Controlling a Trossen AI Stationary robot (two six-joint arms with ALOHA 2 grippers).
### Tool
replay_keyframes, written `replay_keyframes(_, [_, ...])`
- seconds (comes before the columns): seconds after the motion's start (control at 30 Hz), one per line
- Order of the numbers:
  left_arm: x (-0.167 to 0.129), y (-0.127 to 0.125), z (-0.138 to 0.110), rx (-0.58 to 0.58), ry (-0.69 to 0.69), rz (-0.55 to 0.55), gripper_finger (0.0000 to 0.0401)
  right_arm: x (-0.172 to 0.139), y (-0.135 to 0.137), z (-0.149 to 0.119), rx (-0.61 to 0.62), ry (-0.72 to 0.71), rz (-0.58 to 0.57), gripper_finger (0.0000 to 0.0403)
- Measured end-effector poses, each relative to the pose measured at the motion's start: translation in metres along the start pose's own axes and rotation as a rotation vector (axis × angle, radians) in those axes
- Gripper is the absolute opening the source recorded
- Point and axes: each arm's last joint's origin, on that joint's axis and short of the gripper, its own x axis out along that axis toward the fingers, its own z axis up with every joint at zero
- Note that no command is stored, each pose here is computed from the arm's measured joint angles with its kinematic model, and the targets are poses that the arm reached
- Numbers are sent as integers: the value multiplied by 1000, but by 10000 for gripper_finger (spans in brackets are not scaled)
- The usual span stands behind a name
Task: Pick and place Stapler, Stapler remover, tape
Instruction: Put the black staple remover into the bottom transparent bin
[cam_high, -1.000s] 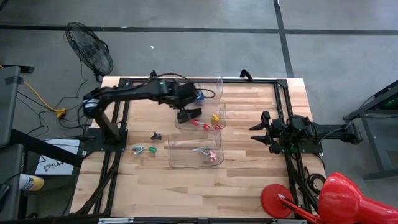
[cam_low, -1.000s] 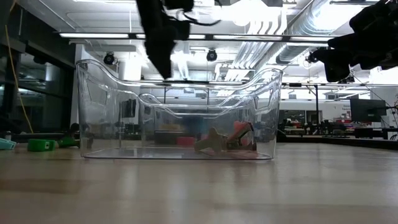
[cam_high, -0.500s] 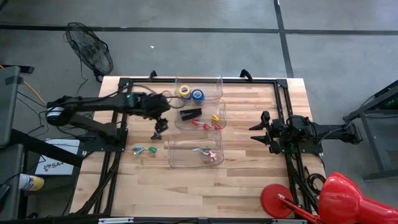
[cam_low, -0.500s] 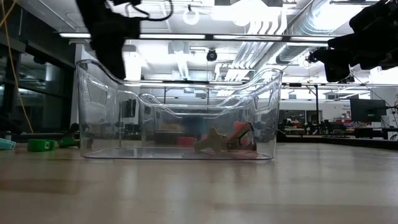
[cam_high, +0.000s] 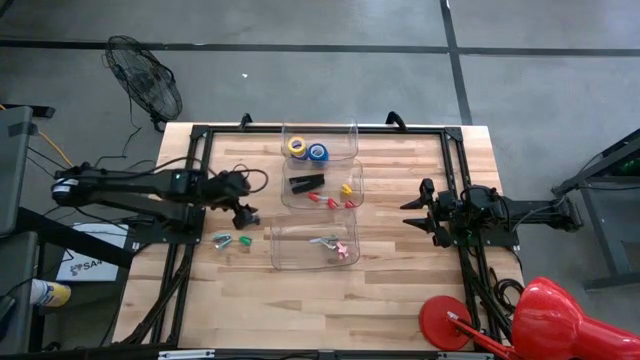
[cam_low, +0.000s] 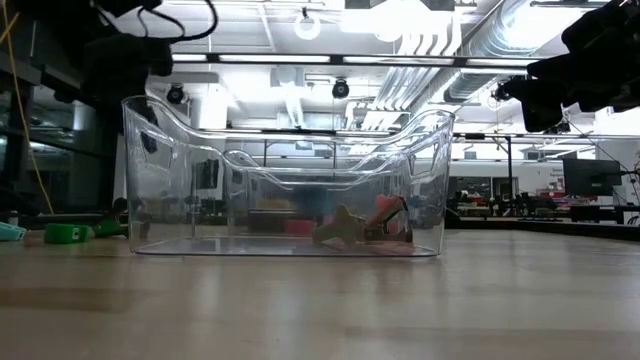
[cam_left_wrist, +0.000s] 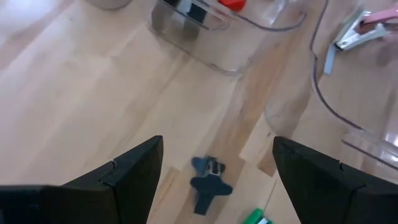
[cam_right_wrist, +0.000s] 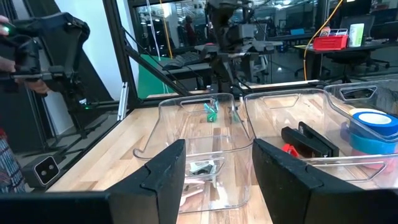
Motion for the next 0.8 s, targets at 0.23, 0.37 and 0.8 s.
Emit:
replay_keyframes(0.23, [15,6,-29,3,-17,-14,298,0,0,0,0,0,0,177])
replay_keyframes(0.37, [20,9,-42,59,-7,-23,298,0,0,0,0,0,0,177])
replay_keyframes(0.8, [30,12,-73,198,-42,-104,298,0,0,0,0,0,0,177])
